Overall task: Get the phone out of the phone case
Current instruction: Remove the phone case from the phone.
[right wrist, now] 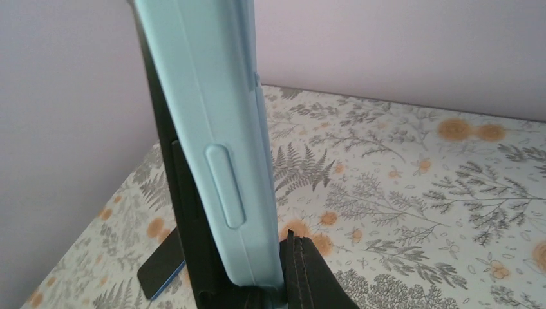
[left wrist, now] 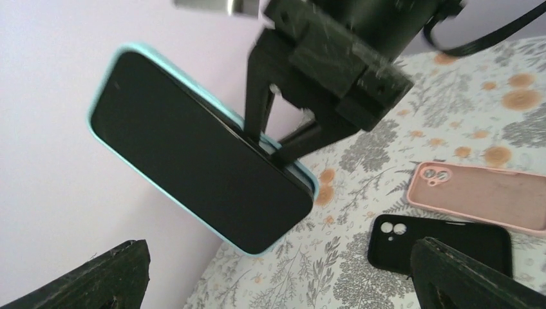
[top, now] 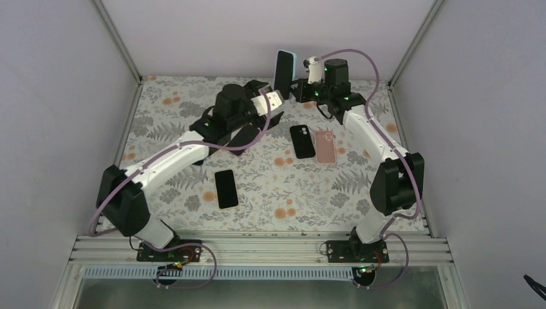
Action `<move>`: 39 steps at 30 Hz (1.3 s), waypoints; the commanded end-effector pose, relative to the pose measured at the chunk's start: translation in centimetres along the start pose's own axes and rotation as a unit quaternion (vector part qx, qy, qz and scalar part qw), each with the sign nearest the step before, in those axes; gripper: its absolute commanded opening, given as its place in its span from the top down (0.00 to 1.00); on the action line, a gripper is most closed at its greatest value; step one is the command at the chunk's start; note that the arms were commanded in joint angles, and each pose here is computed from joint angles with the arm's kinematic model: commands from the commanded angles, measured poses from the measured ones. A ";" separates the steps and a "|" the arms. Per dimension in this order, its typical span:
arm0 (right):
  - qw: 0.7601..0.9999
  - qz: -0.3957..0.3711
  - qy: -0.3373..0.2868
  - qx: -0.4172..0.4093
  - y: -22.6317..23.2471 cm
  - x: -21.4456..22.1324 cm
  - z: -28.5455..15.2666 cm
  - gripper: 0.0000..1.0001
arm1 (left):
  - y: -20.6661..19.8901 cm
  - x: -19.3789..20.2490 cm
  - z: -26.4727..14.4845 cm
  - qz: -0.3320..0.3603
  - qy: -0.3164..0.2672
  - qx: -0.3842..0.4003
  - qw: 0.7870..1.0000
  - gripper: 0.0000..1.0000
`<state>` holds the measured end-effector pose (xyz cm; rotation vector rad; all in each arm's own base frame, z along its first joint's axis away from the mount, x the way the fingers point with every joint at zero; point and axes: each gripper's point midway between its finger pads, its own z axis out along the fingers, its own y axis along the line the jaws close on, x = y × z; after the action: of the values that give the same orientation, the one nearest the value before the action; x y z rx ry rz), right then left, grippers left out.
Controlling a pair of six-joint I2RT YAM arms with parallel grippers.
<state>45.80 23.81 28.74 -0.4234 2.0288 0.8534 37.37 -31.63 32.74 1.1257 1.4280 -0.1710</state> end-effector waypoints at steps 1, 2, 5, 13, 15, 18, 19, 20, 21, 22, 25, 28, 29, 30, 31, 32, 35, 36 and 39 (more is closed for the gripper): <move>0.996 -0.011 -0.087 0.013 2.1 -5.5 -0.7 0.97 | 2.7 0.5 1.8 -0.029 -0.005 -0.099 0.995 0.00; 0.996 -0.013 -0.090 0.013 2.3 -5.7 -0.6 0.97 | 2.8 0.5 2.2 -0.033 -0.008 -0.104 0.994 0.00; 0.996 -0.017 -0.092 0.009 3.0 -6.2 -0.4 0.97 | 3.0 0.5 3.1 -0.041 -0.013 -0.109 0.993 0.00; 0.996 -0.016 -0.084 -0.001 3.5 -5.5 0.4 0.96 | 3.6 0.4 4.4 -0.046 -0.014 -0.129 0.990 0.00; 0.996 -0.017 -0.082 -0.003 3.5 -5.4 0.5 0.97 | 3.8 0.5 4.6 -0.045 -0.013 -0.133 0.990 0.00; 0.997 -0.016 -0.079 -0.006 3.6 -5.1 0.7 0.97 | 4.2 0.9 4.7 -0.042 -0.008 -0.151 0.988 0.00; 0.997 -0.016 -0.079 -0.008 3.7 -5.1 0.7 0.97 | 4.4 1.1 4.7 -0.039 -0.005 -0.156 0.987 0.00; 0.997 -0.017 -0.079 -0.009 3.8 -5.1 0.7 0.97 | 4.5 1.3 4.8 -0.037 -0.002 -0.162 0.986 0.00; 0.997 -0.018 -0.079 -0.009 3.9 -5.1 0.7 0.97 | 4.6 1.5 4.8 -0.034 -0.001 -0.166 0.985 0.00; 0.997 -0.018 -0.080 -0.009 3.9 -5.1 0.6 0.97 | 4.6 1.9 4.8 -0.029 0.004 -0.174 0.984 0.00; 0.997 -0.018 -0.079 -0.014 4.1 -5.0 0.5 0.97 | 5.3 2.7 4.7 -0.023 0.008 -0.198 0.980 0.00; 0.997 -0.016 -0.077 -0.020 4.4 -4.9 0.5 0.97 | 6.1 3.5 4.9 -0.018 0.023 -0.226 0.974 0.00; 0.997 -0.014 -0.075 -0.023 4.6 -4.9 0.5 0.97 | 6.3 3.7 5.1 -0.017 0.028 -0.233 0.972 0.00; 0.997 -0.013 -0.075 -0.026 4.7 -4.9 0.5 0.97 | 6.6 3.7 5.0 -0.013 0.030 -0.242 0.970 0.00; 0.997 -0.012 -0.074 -0.030 5.0 -4.9 0.4 0.97 | 6.8 3.8 4.9 -0.009 0.030 -0.251 0.968 0.00; 0.997 -0.009 -0.072 -0.032 5.1 -4.9 0.4 0.97 | 6.8 3.7 4.9 -0.009 0.029 -0.252 0.967 0.00; 0.996 -0.011 -0.076 -0.035 5.5 -5.1 0.2 0.97 | 6.3 3.5 4.9 -0.013 0.023 -0.235 0.972 0.00; 0.996 -0.012 -0.077 -0.035 5.6 -5.2 0.2 0.97 | 6.2 3.7 4.9 -0.012 0.025 -0.238 0.971 0.00; 0.996 -0.012 -0.076 -0.044 6.1 -5.4 0.0 0.97 | 7.0 4.6 4.8 -0.011 0.044 -0.265 0.963 0.01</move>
<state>46.67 26.42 31.03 -0.3623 1.9749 0.8460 45.26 -31.11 31.47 0.7668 1.4285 0.1319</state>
